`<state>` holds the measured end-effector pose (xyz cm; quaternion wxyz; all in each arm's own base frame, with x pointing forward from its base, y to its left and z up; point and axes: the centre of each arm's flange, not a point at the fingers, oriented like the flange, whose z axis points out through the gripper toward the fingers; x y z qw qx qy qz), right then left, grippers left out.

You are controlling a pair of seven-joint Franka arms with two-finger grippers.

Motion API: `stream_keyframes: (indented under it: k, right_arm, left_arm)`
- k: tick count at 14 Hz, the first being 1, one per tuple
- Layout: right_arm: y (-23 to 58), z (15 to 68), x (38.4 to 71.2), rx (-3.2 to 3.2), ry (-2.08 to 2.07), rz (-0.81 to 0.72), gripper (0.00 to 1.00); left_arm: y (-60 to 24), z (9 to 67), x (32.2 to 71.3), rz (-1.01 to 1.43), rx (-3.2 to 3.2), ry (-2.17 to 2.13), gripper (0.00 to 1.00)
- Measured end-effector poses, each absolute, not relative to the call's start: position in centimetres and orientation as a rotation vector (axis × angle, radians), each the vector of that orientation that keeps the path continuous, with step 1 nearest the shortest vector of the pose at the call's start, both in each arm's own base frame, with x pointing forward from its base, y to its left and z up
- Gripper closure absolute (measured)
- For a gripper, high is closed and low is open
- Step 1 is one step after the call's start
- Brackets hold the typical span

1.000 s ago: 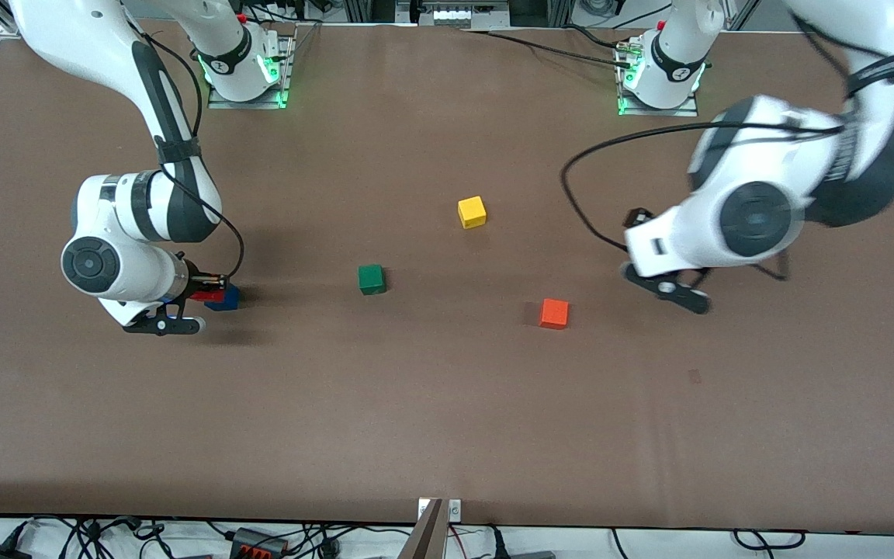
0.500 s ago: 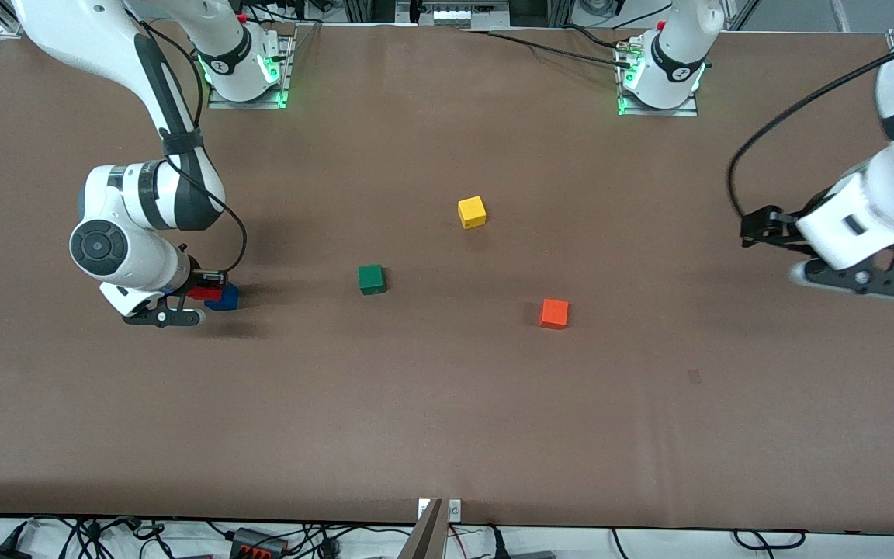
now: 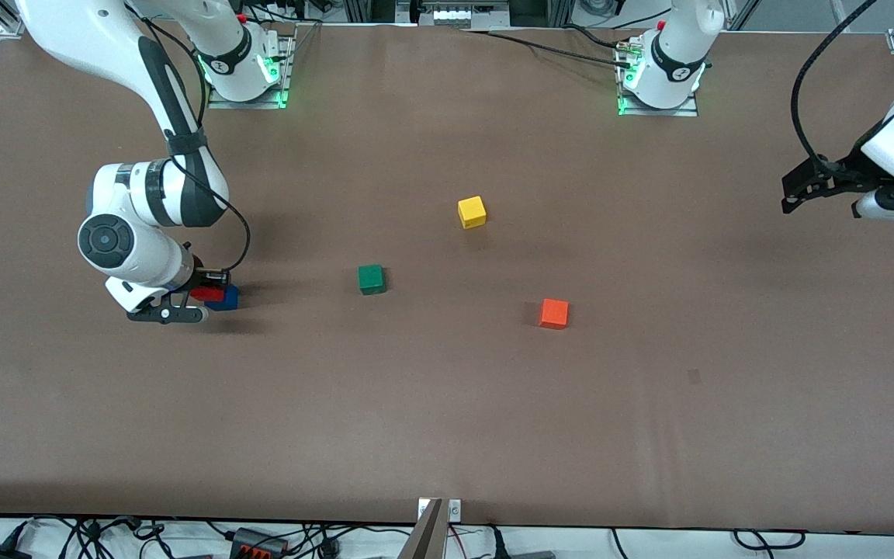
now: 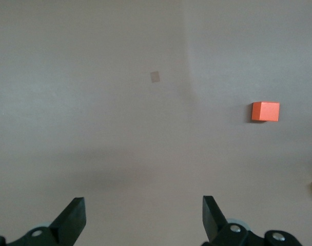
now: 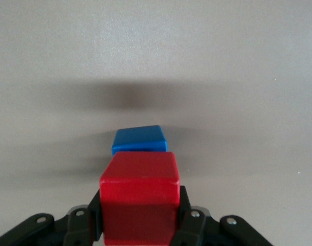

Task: Pass red block to right arm, stack on blue
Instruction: 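Lower the red cube onto the blue cube with the right gripper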

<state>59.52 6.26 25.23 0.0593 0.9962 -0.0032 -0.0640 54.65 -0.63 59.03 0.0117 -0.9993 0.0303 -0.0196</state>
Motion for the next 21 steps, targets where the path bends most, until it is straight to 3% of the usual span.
stream_keyframes:
  k: [21]
  right_arm:
    - [6.1, 25.1, 59.0, 3.029, -0.027, -0.194, 0.44]
  left_arm:
    - [-1.6, 57.8, 54.8, -0.012, -3.114, 0.121, 0.00]
